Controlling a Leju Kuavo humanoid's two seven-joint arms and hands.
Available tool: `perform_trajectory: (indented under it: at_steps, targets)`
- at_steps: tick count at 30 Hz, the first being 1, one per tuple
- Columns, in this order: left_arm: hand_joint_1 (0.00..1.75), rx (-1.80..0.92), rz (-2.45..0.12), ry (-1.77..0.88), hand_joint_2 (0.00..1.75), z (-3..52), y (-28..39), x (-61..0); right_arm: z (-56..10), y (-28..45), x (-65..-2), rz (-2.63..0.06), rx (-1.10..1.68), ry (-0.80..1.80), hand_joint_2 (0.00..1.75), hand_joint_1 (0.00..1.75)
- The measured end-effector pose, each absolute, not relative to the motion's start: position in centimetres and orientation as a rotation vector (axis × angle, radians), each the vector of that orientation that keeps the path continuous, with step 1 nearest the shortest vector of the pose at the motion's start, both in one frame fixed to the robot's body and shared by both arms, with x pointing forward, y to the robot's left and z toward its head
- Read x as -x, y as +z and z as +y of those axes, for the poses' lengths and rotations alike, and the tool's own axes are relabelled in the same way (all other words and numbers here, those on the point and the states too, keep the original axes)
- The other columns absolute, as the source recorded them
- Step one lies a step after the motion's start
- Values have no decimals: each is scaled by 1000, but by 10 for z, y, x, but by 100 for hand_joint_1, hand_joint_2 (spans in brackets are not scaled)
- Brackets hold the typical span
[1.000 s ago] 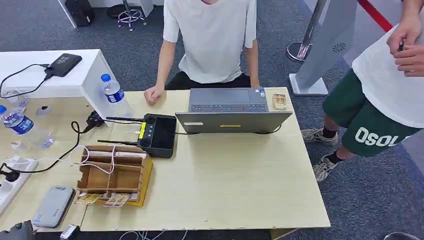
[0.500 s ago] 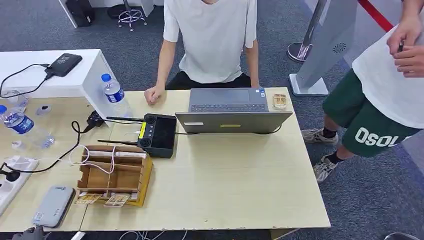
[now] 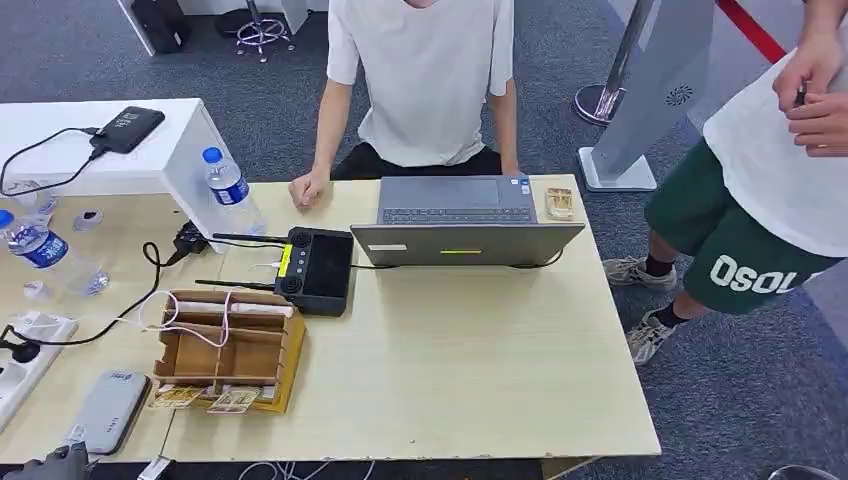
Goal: Pass the card to the sensor for recognition and then transmit it.
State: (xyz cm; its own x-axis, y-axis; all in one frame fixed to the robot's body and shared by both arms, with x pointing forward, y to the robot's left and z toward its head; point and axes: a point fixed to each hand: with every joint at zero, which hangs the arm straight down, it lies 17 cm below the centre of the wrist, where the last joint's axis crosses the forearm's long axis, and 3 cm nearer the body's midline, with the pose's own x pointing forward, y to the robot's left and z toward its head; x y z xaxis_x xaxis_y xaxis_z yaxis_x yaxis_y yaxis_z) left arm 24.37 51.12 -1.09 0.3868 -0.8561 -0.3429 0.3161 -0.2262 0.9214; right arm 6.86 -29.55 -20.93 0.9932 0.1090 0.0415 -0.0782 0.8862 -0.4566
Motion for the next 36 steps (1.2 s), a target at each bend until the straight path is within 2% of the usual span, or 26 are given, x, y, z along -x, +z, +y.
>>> perform_trajectory:
  at_steps: [10, 29, 36]
  targets:
    - [175, -1414, -595, -1177, 175, 502, 10, -253, -296, -209, -68, -67, 473, 95, 175, 0]
    - [175, -1536, -884, -1084, 175, 451, 130, -295, -294, -205, -68, -77, 470, 88, 175, 0]
    - [175, -1546, -910, -1059, 175, 446, 140, -297, -294, -204, -69, -82, 472, 85, 175, 0]
